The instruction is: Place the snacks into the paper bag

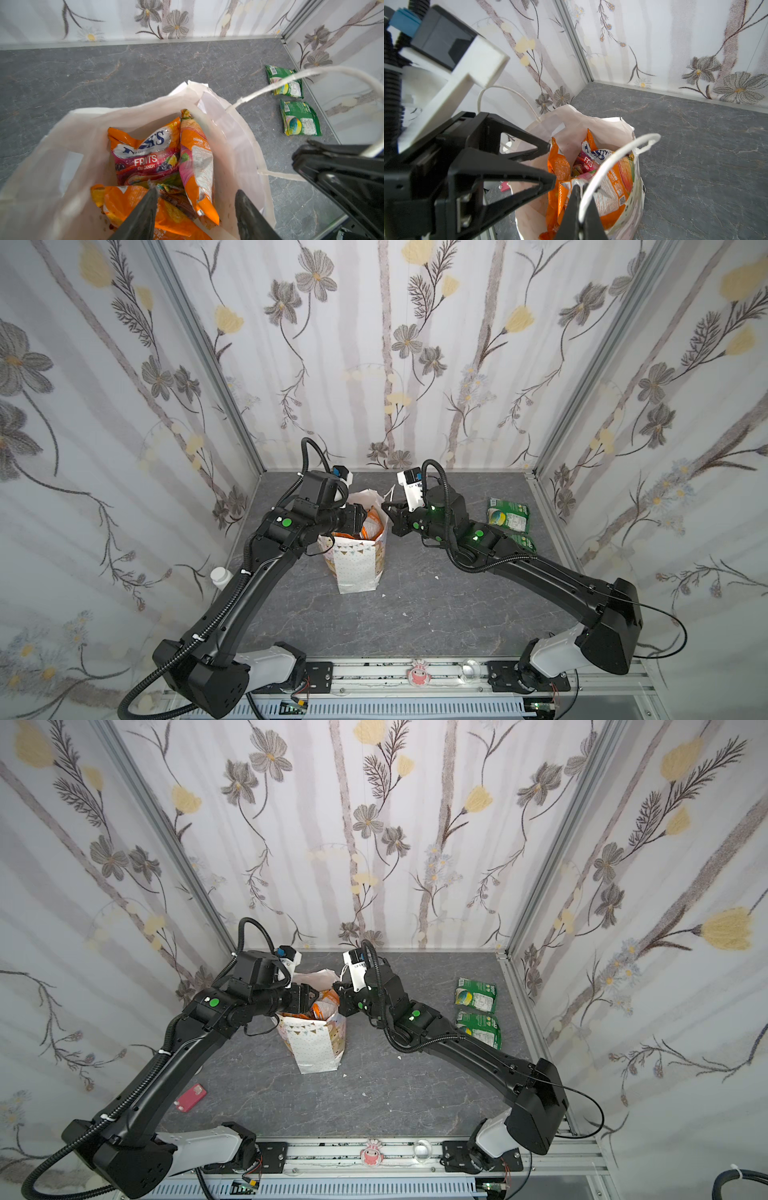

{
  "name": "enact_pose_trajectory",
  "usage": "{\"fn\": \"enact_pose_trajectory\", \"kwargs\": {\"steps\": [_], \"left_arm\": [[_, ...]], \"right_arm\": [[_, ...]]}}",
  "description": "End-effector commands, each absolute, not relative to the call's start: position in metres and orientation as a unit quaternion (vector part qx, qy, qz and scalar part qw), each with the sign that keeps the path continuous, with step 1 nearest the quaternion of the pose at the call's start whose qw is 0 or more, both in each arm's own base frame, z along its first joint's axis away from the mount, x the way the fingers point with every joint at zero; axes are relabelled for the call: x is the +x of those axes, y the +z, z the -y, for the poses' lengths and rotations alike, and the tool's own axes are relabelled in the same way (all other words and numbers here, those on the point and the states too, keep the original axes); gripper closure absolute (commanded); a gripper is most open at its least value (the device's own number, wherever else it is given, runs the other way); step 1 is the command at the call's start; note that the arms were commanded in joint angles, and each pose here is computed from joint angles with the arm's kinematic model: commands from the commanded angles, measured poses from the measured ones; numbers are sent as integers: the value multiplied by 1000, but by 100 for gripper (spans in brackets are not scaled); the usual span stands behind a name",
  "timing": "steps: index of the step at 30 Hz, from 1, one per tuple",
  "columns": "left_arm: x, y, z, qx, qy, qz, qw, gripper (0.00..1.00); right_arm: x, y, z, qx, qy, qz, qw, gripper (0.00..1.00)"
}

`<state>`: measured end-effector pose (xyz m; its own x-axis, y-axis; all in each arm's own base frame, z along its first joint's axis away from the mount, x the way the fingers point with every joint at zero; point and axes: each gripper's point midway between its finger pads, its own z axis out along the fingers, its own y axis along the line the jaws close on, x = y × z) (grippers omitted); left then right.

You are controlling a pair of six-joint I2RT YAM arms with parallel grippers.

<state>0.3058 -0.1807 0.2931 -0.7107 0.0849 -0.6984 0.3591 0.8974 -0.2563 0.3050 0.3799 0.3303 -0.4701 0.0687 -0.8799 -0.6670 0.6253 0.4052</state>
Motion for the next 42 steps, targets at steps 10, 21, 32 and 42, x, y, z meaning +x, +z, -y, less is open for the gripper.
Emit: {"fn": "enact_pose_trajectory", "kwargs": {"steps": [10, 21, 32, 42], "left_arm": [[307, 239, 186, 150, -135, -935, 292, 44], [327, 263, 165, 109, -95, -923, 357, 40], [323, 316, 134, 55, -126, -891, 432, 31], [291, 339, 82, -11, -100, -872, 479, 23]], "right_arm": [[293, 369, -381, -199, 441, -709, 513, 100], [285, 369, -379, -209, 445, -712, 501, 97], [280, 367, -365, -204, 425, -726, 501, 42], [259, 385, -332, -193, 421, -708, 533, 34]]}}
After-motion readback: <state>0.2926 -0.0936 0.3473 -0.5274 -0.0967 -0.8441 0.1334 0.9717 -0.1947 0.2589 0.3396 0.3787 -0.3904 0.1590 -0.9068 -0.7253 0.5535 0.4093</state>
